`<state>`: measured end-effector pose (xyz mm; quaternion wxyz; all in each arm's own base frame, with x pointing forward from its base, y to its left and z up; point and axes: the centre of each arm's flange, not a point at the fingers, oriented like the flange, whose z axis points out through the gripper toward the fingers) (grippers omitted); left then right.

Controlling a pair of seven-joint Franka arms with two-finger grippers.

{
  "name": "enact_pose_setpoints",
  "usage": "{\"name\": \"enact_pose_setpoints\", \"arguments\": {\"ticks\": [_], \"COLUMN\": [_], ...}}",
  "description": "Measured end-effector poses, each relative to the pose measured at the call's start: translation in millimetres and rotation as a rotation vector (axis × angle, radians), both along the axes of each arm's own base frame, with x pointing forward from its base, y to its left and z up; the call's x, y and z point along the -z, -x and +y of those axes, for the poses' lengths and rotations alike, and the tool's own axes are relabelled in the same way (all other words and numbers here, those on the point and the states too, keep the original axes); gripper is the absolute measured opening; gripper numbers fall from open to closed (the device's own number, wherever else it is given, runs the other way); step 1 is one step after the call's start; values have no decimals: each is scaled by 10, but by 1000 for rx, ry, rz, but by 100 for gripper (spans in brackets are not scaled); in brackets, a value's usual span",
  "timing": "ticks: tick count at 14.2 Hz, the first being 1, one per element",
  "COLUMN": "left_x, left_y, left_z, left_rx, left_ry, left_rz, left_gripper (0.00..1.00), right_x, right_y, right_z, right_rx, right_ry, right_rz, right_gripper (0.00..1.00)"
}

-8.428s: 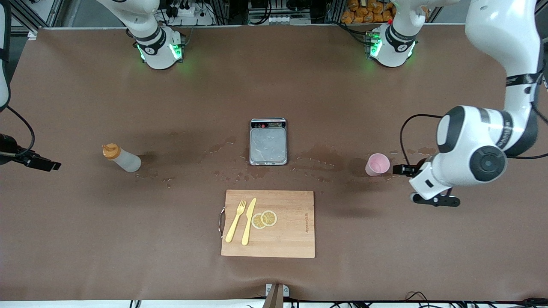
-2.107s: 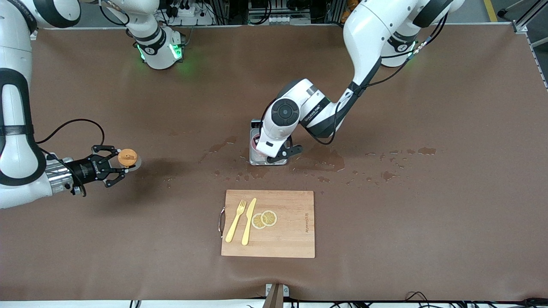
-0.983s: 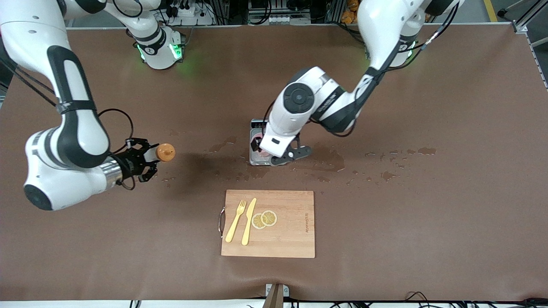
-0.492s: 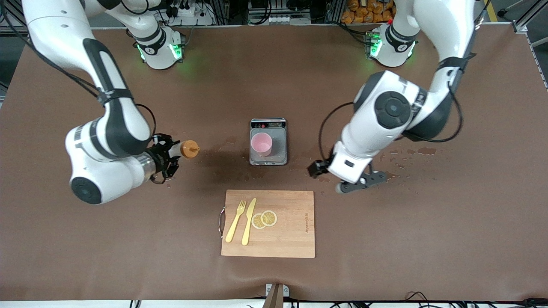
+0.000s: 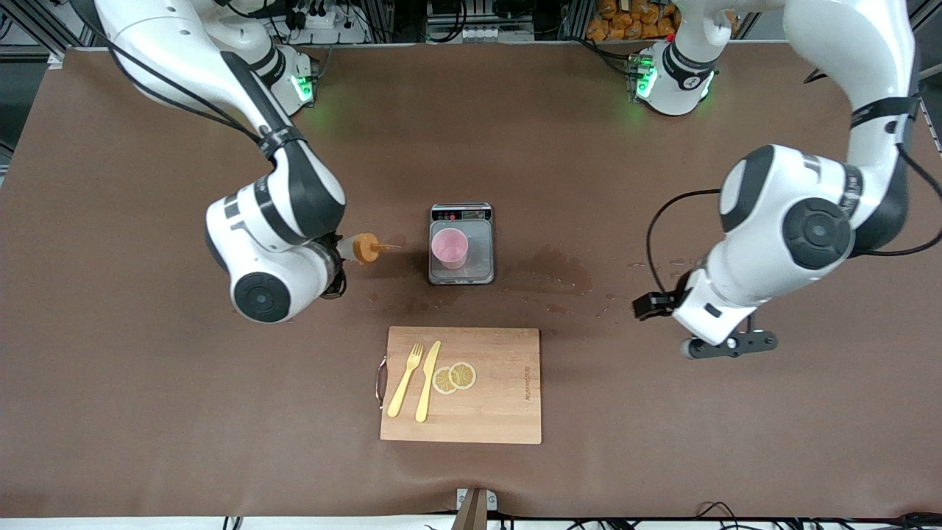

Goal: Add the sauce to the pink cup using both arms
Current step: 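Squeeze sauce into the pink cup with the right gripper while the left gripper withdraws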

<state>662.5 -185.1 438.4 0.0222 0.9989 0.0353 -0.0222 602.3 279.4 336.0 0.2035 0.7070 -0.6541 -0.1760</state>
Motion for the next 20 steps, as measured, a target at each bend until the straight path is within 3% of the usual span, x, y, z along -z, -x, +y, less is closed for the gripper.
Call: {"name": "enact_pose_setpoints", "arguments": {"ticks": [4,6,10,15,20], "left_x": [5,-41,-309,-404,-793], "left_y": [367,600,948,974,1024], "left_z": [-6,17,300,471,613], "left_rx": [37,45,12,58,162], "left_ry": [-43,-72,-122,-116,-109], "left_rz": [79,113,165,156,72], "left_gripper": [100,100,100,100,100], "right_x": [-6,-4,30,95,135], "right_y": [112,150,306,418,466], "right_z": [246,306,447,470,493], "right_rx": [-3,2,-18,-37,-28], "right_ry": [112,140,267,361,415], "right_rz": [-50,-58,-69,-44,-45], "right_gripper": [40,40,40,40,40]}}
